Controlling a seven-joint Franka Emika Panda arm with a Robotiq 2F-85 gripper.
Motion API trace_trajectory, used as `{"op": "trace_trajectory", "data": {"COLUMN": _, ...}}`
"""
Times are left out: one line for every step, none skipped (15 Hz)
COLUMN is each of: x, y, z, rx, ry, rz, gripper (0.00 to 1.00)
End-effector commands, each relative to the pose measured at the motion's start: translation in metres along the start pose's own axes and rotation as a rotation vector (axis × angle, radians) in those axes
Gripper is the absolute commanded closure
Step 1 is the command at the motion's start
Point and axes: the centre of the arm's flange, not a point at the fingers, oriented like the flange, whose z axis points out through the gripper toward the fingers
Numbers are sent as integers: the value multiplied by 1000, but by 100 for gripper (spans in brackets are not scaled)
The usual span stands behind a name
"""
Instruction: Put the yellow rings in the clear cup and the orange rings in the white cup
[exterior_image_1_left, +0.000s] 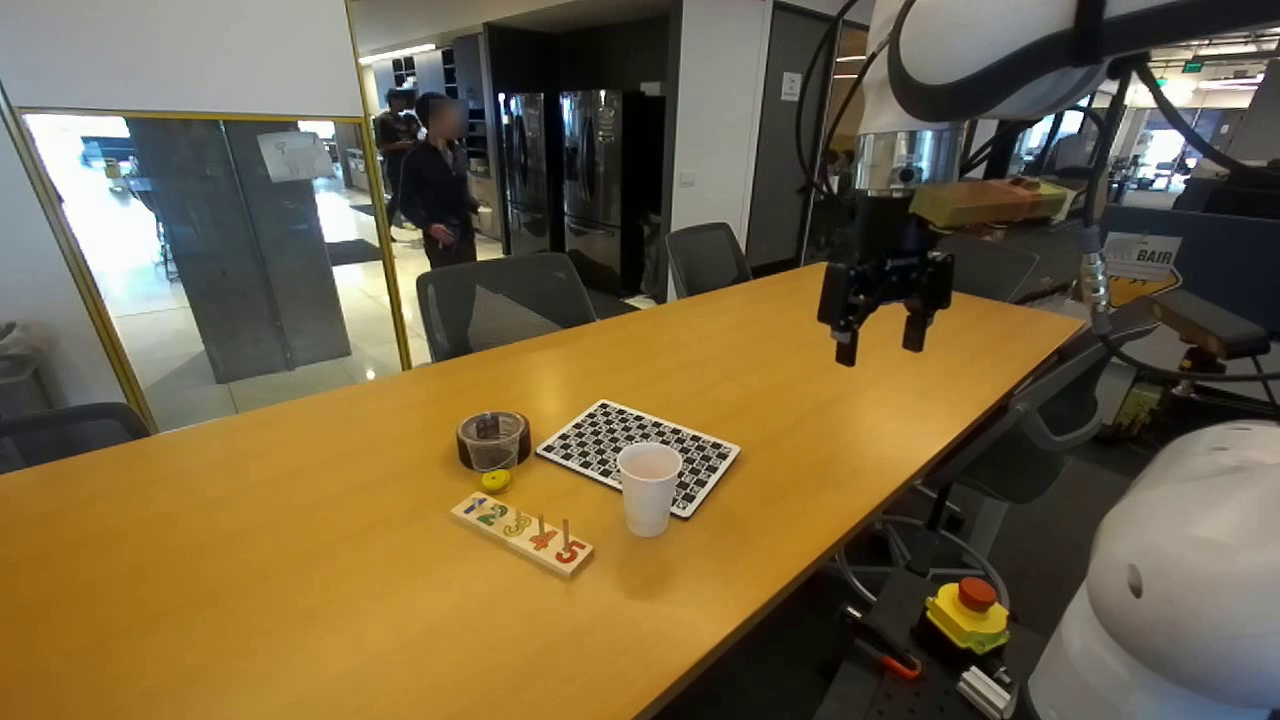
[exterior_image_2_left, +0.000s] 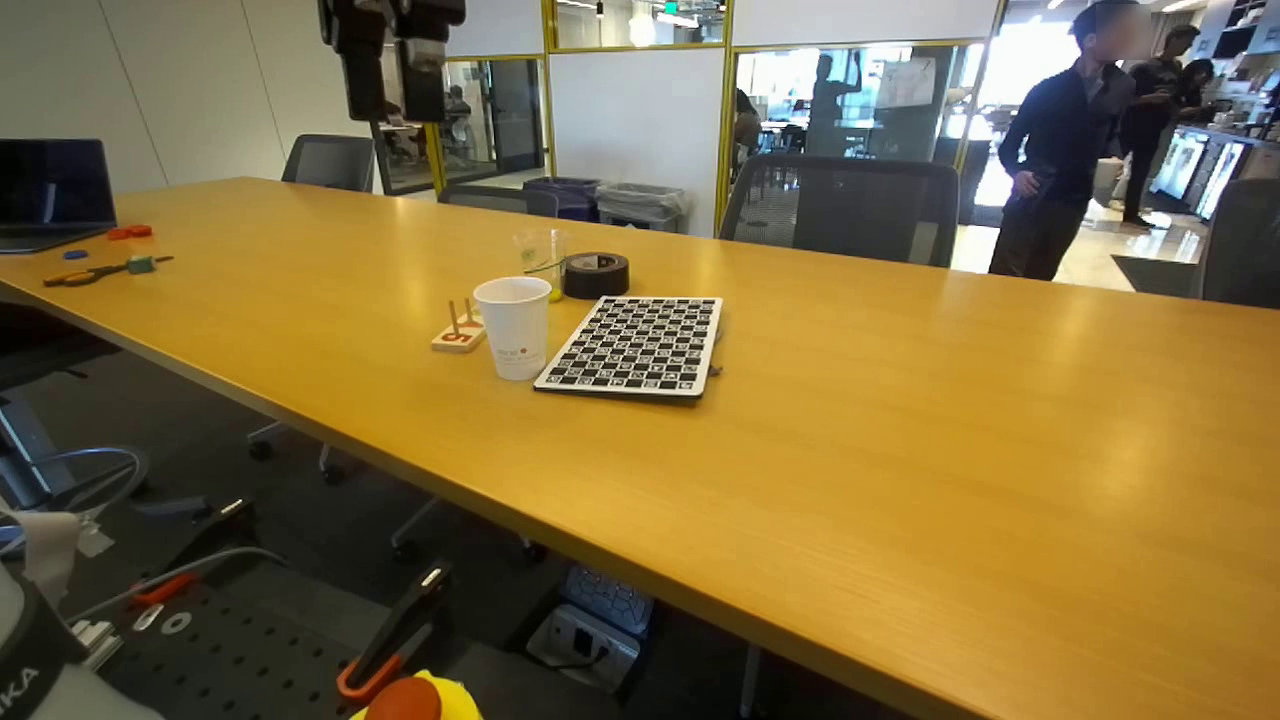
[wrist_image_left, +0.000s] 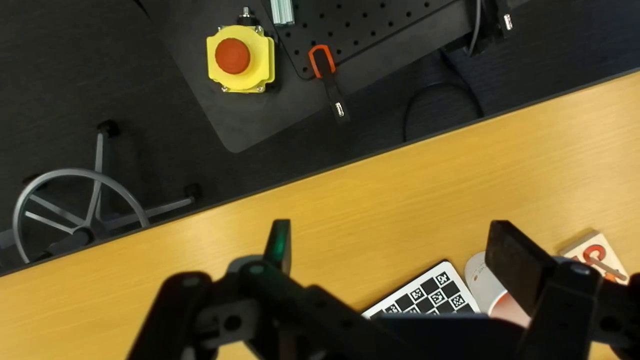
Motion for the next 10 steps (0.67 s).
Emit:
{"op": "trace_trajectory", "data": {"x": -18, "y": 15, "z": 4, "rx": 26, "ry": 53, "rz": 11, "gripper": 0}}
{"op": "trace_trajectory", "data": {"x": -20, "y": 17, "z": 5, "rx": 40, "ry": 59, "rz": 23, "gripper": 0}}
{"op": "trace_trajectory", "data": {"x": -22, "y": 20, "z": 6, "rx": 56, "ry": 60, "rz": 39, "gripper": 0}}
{"op": "trace_trajectory", "data": {"x": -23, "y": 24, "z": 6, "rx": 69, "ry": 55, "rz": 52, "gripper": 0}}
{"op": "trace_trajectory", "data": {"x": -12, "y": 15, "z": 6, "rx": 34, "ry": 17, "rz": 30, "gripper": 0}}
{"op": "trace_trajectory", "data": {"x": -14, "y": 18, "z": 6, "rx": 41, "ry": 19, "rz": 38, "gripper": 0}}
{"op": "trace_trajectory", "data": {"x": -16, "y": 20, "z": 7, "rx": 46, "ry": 21, "rz": 43, "gripper": 0}}
{"op": "trace_trajectory", "data": {"x": -16, "y": 21, "z": 7, "rx": 48, "ry": 23, "rz": 45, "gripper": 0}}
{"op": "trace_trajectory", "data": {"x": -17, "y": 21, "z": 7, "rx": 49, "ry": 24, "rz": 45, "gripper": 0}}
{"op": "trace_trajectory", "data": {"x": -17, "y": 21, "z": 7, "rx": 49, "ry": 24, "rz": 45, "gripper": 0}}
